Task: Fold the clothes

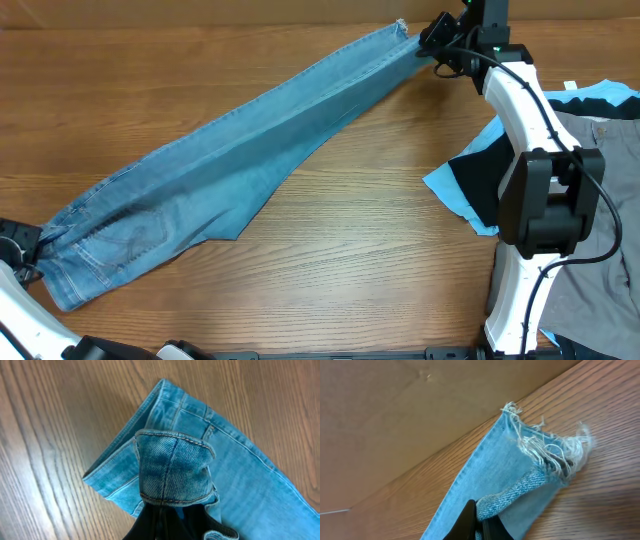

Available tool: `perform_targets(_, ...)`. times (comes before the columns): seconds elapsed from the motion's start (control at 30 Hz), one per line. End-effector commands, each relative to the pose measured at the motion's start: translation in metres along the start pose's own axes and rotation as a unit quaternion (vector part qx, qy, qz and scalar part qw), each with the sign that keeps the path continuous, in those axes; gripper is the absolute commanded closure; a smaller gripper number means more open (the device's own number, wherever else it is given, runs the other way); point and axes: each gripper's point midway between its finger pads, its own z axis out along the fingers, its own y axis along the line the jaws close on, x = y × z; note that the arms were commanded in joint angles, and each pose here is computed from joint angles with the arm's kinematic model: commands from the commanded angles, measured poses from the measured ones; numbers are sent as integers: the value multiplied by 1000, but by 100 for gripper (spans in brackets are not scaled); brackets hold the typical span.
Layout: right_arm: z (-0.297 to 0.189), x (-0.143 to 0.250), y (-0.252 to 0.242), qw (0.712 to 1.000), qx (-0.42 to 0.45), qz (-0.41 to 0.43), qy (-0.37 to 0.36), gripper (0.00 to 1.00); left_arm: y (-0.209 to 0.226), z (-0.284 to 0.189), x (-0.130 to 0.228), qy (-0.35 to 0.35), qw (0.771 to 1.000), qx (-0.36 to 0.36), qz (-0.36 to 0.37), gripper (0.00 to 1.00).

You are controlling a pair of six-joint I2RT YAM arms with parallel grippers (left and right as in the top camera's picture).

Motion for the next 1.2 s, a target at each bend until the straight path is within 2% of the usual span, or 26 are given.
perform_targets(0.0,-17,-45,-26,998,28,15,-59,96,5,-8,-17,-32,999,-17,-6,96)
perform_targets(0.33,-13,-47,-25,998,17,13,-60,96,-1,-7,-15,-36,999,-19,6,96)
perform_targets(0.8,42,-14,-13,998,-14,9,-52,96,-26,-6,-4,-32,998,-8,45,96)
perform_targets(0.83,46,-13,-9,998,-21,5,-56,88,-27,-6,-4,-33,998,-10,48,95)
perform_targets(0.87,47,-14,-4,998,-29,1,-62,67,-27,-6,-3,-33,998,-13,50,95)
perform_targets(0.9,47,-14,-1,997,-33,-6,-63,24,-27,-6,-2,-33,998,-16,53,95)
perform_targets(0.93,48,-13,1,997,-35,-13,-62,1,-27,-6,-2,-33,998,-19,54,94)
perform_targets(1.03,45,-4,8,996,-56,-52,-35,0,-20,-7,-3,-36,997,-39,54,91)
perform_targets(1.17,41,15,-19,998,-24,-43,25,0,-13,-8,-7,-49,995,-60,57,87)
